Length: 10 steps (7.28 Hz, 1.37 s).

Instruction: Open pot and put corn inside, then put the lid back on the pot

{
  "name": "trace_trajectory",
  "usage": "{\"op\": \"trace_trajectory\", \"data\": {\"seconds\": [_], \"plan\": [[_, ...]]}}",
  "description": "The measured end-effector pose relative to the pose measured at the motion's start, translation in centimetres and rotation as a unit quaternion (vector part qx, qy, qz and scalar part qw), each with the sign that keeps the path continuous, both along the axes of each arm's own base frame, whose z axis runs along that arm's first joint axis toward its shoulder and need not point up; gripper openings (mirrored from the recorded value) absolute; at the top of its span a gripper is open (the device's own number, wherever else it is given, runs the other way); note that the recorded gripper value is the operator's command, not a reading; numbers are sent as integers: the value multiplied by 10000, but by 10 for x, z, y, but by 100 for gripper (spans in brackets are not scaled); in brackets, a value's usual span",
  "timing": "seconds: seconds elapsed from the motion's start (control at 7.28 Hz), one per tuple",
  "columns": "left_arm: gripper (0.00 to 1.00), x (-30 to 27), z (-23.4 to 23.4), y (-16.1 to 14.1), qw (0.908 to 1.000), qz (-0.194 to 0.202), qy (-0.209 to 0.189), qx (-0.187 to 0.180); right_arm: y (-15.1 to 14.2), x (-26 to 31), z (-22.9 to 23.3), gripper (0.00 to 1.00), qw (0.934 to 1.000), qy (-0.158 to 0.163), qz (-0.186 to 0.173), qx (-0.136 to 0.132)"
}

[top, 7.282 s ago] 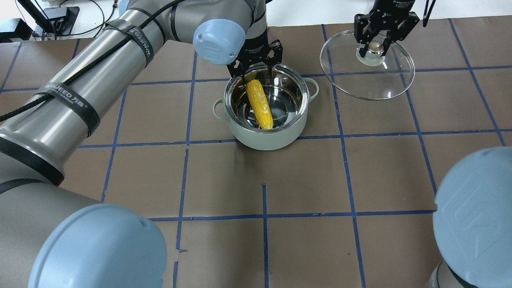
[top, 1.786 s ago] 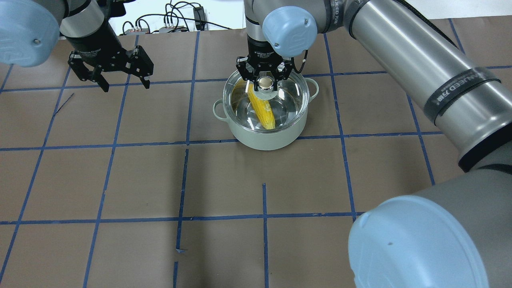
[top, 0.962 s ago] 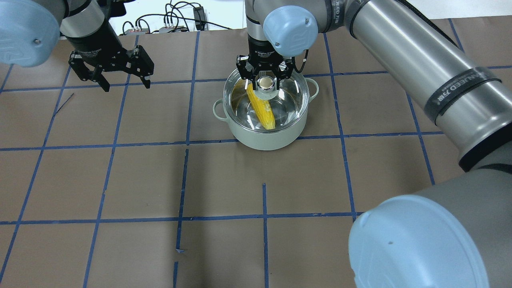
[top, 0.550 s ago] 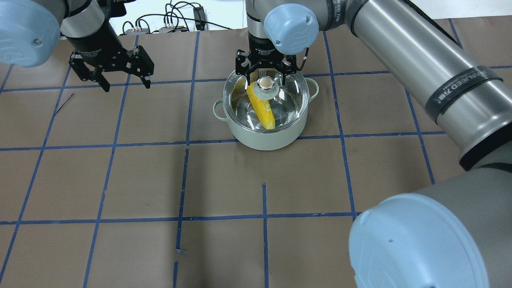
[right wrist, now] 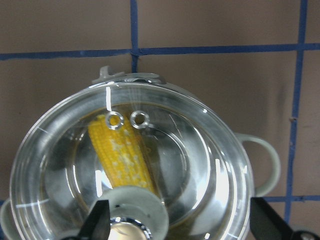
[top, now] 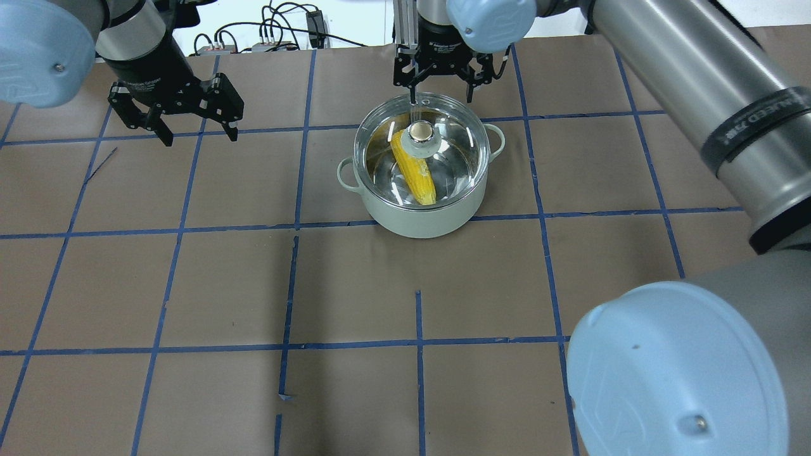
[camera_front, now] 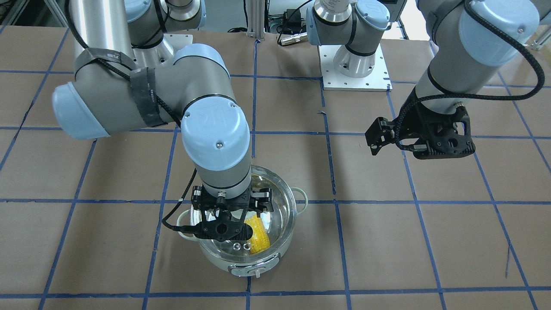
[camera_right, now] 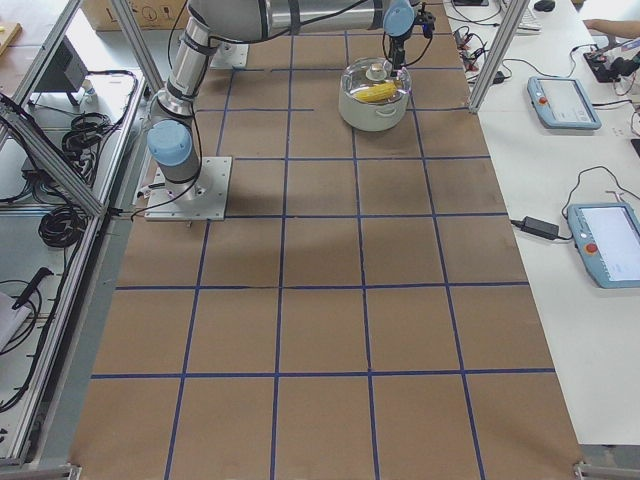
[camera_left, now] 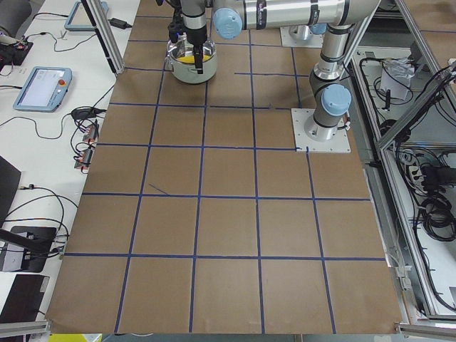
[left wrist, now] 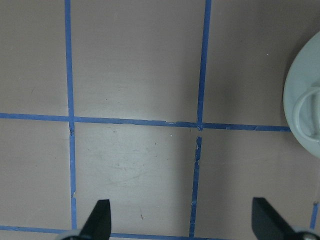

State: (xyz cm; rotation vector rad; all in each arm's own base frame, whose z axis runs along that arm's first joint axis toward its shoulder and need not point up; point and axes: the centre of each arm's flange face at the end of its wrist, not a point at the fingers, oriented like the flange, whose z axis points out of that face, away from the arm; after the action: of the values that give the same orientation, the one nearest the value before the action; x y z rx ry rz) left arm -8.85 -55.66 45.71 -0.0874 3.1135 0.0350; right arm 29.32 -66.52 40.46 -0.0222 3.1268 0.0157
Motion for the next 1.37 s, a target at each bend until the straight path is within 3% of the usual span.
{"op": "trace_trajectory", "data": {"seconds": [0.14,0.41,0.69,0.96,1.37], "plan": [[100,-2,9,9,10000,-3,-19,-68,8,-41,29,98,9996,32,247,134],[100,-9,25,48,9997,61,-20,-224,51,-110,85,99,9954,20,735,623],[100,-10,25,69,9997,104,17,-227,101,-130,100,99,9925,-22,890,838],[100,-14,27,56,9998,57,16,-189,127,-134,78,99,9941,-20,897,608],[100,-41,33,49,9995,-190,38,-233,137,-139,71,99,9949,165,900,424]]}}
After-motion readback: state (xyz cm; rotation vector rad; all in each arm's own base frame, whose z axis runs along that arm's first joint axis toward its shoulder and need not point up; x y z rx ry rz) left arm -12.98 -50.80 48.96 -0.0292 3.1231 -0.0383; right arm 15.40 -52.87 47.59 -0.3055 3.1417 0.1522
